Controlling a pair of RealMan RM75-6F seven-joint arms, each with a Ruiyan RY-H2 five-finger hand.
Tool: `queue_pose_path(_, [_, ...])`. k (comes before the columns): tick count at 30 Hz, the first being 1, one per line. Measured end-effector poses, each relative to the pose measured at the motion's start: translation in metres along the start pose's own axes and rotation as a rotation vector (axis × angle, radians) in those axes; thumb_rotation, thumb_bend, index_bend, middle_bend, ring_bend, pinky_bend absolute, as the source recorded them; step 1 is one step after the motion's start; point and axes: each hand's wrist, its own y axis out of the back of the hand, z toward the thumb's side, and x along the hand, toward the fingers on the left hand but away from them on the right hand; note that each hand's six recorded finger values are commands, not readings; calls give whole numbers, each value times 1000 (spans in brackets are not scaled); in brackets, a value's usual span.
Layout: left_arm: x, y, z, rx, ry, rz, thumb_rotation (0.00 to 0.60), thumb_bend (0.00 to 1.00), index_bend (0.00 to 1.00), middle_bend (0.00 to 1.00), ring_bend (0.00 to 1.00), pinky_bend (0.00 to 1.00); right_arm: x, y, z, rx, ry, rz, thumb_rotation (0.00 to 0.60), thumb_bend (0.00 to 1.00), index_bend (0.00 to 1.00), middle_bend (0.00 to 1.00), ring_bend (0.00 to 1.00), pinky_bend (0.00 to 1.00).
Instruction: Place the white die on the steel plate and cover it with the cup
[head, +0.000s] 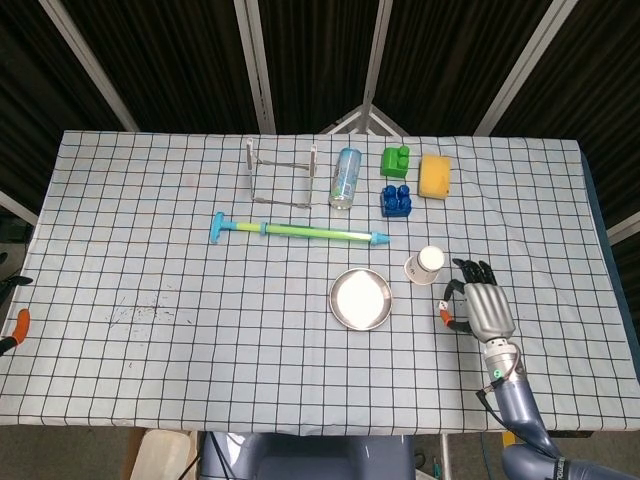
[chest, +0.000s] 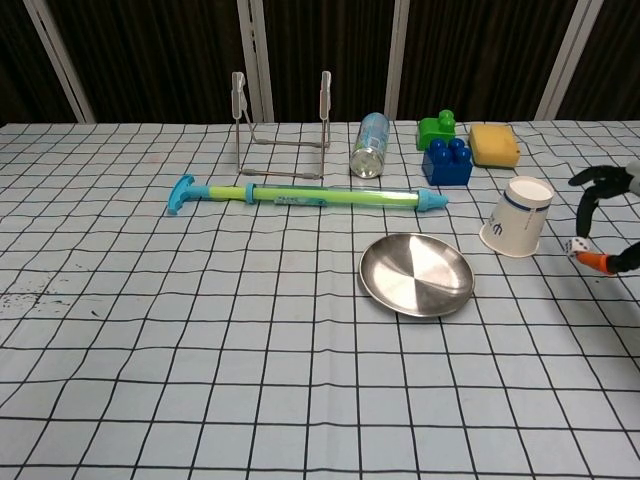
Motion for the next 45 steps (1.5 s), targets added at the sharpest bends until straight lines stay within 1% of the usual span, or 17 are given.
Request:
queue_pose_path(2, [0, 1, -1, -2, 1, 2, 600, 672, 276, 0, 0, 95, 1, 13, 10, 4, 23, -33, 600, 331, 570, 133, 106, 0])
queue_pose_path(6, [0, 2, -2, -9, 6, 2, 600, 672, 276, 0, 0, 95, -1, 30, 34, 36, 75, -65, 600, 331, 570, 133, 107, 0])
queue_pose_path(9, [0, 2, -3, -14, 7, 2, 600, 672, 276, 0, 0, 95, -7, 37, 57, 75, 124, -70, 600, 332, 570, 133, 107, 0])
queue_pose_path(11, [0, 2, -3, -16, 5, 0, 600, 672, 276, 0, 0, 95, -12, 37, 75, 101, 162, -55, 600, 332, 570, 133, 107, 0])
queue_pose_path(13, [0, 2, -3, -19, 3, -1, 600, 672, 276, 0, 0, 95, -18, 32, 90, 109, 189, -26, 600, 333, 570, 133, 107, 0])
queue_pose_path(16, [1, 3, -4, -22, 1, 0, 600, 672, 276, 0, 0, 95, -28, 18, 115, 114, 232, 26, 600, 333, 570, 133, 107, 0])
queue_pose_path(20, [2, 2, -4, -23, 1, -2, 600, 672, 276, 0, 0, 95, -40, -9, 144, 129, 282, 88, 600, 333, 570, 133, 107, 0])
queue_pose_path(23, [4, 2, -5, -23, 0, -5, 600, 672, 276, 0, 0, 95, -47, -30, 156, 137, 297, 131, 600, 333, 570, 133, 107, 0])
queue_pose_path(27, [5, 2, -6, -26, 3, -4, 600, 672, 276, 0, 0, 95, -53, -52, 168, 145, 310, 171, 600, 333, 570, 133, 107, 0])
queue_pose_path(30, [5, 2, -6, -28, 4, -4, 600, 672, 276, 0, 0, 95, -55, -65, 175, 151, 321, 194, 600, 333, 570, 133, 107, 0])
queue_pose_path(35, [6, 1, -6, -28, 1, -11, 600, 672, 276, 0, 0, 95, -62, -77, 178, 155, 319, 204, 600, 333, 570, 133, 107, 0])
queue_pose_path(42, [7, -1, -5, -23, -2, -16, 600, 672, 275, 0, 0, 95, -72, -79, 173, 175, 305, 190, 600, 333, 570, 133, 107, 0])
queue_pose_path(45, [7, -1, -5, -21, 1, -16, 600, 672, 276, 0, 0, 95, -75, -79, 166, 187, 292, 191, 600, 333, 570, 133, 107, 0])
